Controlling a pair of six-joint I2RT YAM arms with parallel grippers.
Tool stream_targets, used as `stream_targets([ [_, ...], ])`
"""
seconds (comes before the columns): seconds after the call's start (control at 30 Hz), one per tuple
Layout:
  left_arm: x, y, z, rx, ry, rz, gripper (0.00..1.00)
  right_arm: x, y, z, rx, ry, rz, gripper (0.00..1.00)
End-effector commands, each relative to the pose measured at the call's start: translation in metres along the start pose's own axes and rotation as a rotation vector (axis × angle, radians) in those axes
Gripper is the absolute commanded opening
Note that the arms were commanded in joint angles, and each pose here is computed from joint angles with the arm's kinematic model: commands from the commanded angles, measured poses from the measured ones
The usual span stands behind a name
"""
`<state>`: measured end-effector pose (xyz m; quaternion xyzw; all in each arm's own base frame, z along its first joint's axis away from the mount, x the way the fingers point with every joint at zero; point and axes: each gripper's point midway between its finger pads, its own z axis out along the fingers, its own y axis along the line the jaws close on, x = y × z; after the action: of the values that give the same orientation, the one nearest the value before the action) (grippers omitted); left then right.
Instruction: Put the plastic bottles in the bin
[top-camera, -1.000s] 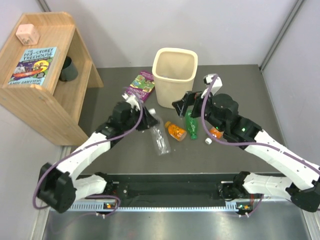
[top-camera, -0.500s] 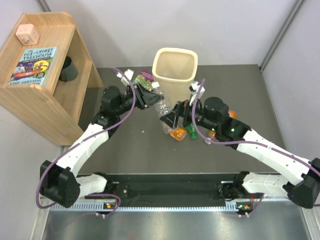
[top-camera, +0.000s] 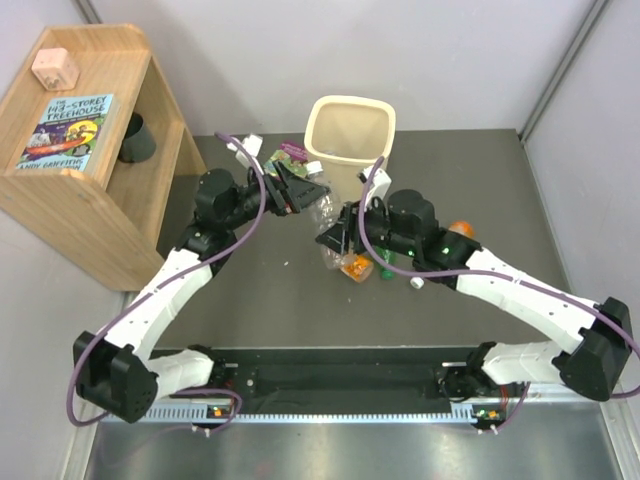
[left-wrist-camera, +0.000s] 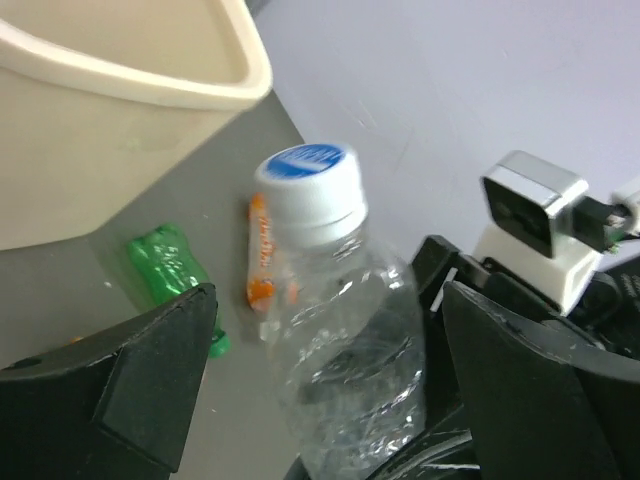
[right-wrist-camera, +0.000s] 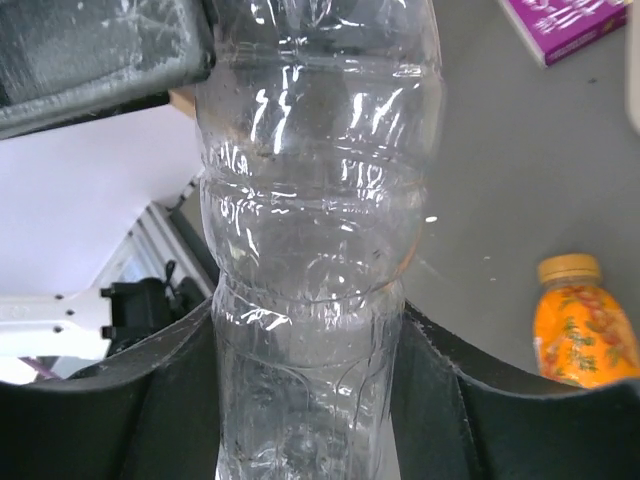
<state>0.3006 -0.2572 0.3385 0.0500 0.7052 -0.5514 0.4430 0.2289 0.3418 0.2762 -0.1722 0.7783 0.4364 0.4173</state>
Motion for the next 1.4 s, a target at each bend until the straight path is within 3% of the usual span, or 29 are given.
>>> stream_targets([
  [0.0, -0.03, 0.007, -0.015, -0.148, -0.123, 0.023, 0.99, -0.077, 0.03, -0.028, -0.017, -0.223, -0.095, 0.29],
  [0.07, -0.046, 0.03, -0.026, -0.276, -0.206, 0.002, 0.99, -0.113, 0.034, -0.038, 0.021, -0.308, -0.153, 0.28],
  [0.13, -0.04, 0.062, -0.038, -0.426, -0.208, -0.027, 0.99, -0.154, 0.033, -0.05, 0.075, -0.392, -0.182, 0.28],
  [0.23, -0.016, 0.094, -0.044, -0.522, -0.156, -0.05, 0.99, -0.214, 0.009, -0.06, 0.199, -0.513, -0.203, 0.29],
  [0.3, 0.0, 0.102, -0.043, -0.52, -0.109, -0.065, 0.99, -0.243, -0.024, -0.054, 0.291, -0.558, -0.182, 0.28],
  [0.43, 0.033, 0.115, -0.043, -0.501, -0.023, -0.107, 0.99, -0.307, -0.049, -0.051, 0.367, -0.678, -0.203, 0.25],
  [0.5, 0.047, 0.12, -0.046, -0.5, 0.013, -0.117, 0.98, -0.316, -0.079, -0.029, 0.42, -0.656, -0.21, 0.24],
  [0.63, 0.064, 0.13, -0.055, -0.526, 0.045, -0.119, 0.98, -0.332, -0.094, -0.009, 0.421, -0.679, -0.215, 0.2],
  [0.77, 0.073, 0.136, -0.06, -0.545, 0.061, -0.119, 0.98, -0.312, -0.125, 0.029, 0.447, -0.622, -0.199, 0.22],
  [0.8, 0.074, 0.136, -0.061, -0.543, 0.063, -0.115, 0.98, -0.306, -0.131, 0.035, 0.451, -0.605, -0.197, 0.43],
  [0.87, 0.078, 0.138, -0.061, -0.545, 0.074, -0.119, 0.98, -0.296, -0.144, 0.052, 0.467, -0.562, -0.188, 0.99],
  [1.03, 0.079, 0.143, -0.062, -0.561, 0.086, -0.111, 0.99, -0.301, -0.142, 0.04, 0.491, -0.594, -0.149, 1.0],
  [1.1, 0.079, 0.143, -0.06, -0.559, 0.095, -0.104, 0.99, -0.32, -0.116, 0.007, 0.456, -0.689, -0.151, 1.0],
  [1.2, 0.082, 0.148, -0.054, -0.565, 0.116, -0.12, 0.99, -0.315, -0.086, -0.028, 0.414, -0.741, -0.147, 1.0],
  [1.37, 0.1, 0.166, -0.036, -0.587, 0.179, -0.183, 0.99, -0.255, -0.058, -0.06, 0.368, -0.7, -0.152, 1.0],
])
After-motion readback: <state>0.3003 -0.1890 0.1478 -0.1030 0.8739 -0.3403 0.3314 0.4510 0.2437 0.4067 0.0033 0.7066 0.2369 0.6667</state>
